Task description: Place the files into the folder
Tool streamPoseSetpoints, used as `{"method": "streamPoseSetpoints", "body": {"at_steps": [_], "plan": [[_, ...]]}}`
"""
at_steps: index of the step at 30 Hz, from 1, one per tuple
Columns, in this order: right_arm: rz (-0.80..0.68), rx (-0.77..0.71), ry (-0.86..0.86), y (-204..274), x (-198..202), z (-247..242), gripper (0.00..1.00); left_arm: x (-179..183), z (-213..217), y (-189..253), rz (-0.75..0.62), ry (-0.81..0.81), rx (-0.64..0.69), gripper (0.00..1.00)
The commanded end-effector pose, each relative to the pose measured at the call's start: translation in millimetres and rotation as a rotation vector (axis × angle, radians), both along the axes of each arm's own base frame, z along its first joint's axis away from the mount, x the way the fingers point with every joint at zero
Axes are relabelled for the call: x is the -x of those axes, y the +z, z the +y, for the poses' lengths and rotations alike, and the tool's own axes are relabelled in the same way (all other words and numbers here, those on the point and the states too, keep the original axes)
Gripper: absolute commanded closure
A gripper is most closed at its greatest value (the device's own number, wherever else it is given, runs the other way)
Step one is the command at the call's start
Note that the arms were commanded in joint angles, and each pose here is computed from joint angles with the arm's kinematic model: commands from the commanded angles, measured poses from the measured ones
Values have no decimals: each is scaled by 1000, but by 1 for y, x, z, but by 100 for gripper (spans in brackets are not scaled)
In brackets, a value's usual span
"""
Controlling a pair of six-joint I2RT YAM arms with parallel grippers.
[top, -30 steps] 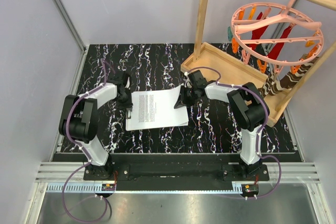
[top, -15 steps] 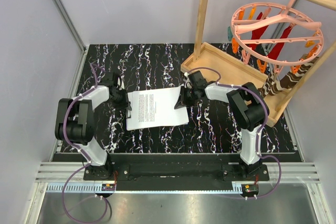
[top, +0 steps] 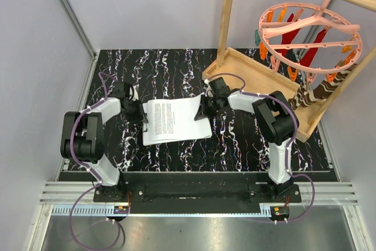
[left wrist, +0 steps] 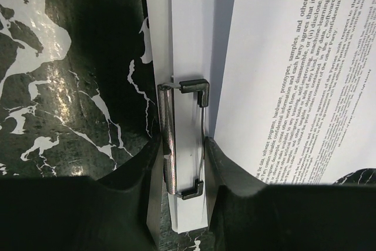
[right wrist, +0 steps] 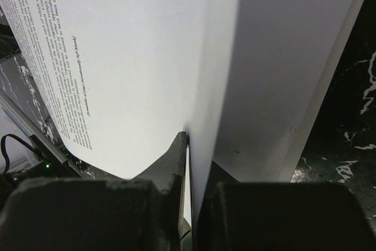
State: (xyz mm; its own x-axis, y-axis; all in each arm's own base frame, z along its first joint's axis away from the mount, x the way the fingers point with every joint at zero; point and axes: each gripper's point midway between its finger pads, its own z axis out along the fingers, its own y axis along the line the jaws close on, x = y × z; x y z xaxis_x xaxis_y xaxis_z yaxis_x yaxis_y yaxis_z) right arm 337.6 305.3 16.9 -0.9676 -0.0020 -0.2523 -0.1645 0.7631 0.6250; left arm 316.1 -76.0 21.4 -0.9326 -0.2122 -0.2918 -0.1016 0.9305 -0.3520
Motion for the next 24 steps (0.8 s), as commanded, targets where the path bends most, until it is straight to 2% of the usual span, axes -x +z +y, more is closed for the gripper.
{"method": "streamPoseSetpoints", "body": {"at_steps": [1,11,24], "plan": [[-38,63,6,-9,-9,-7,89,11,-10,-3,14,-29,87,100],[-26,121,-6,-25,-11,-20,90,13,-10,-1,8,-18,138,100],[-23,184,-26,-28,-16,-36,93,15,-8,-6,19,-9,133,100]]}}
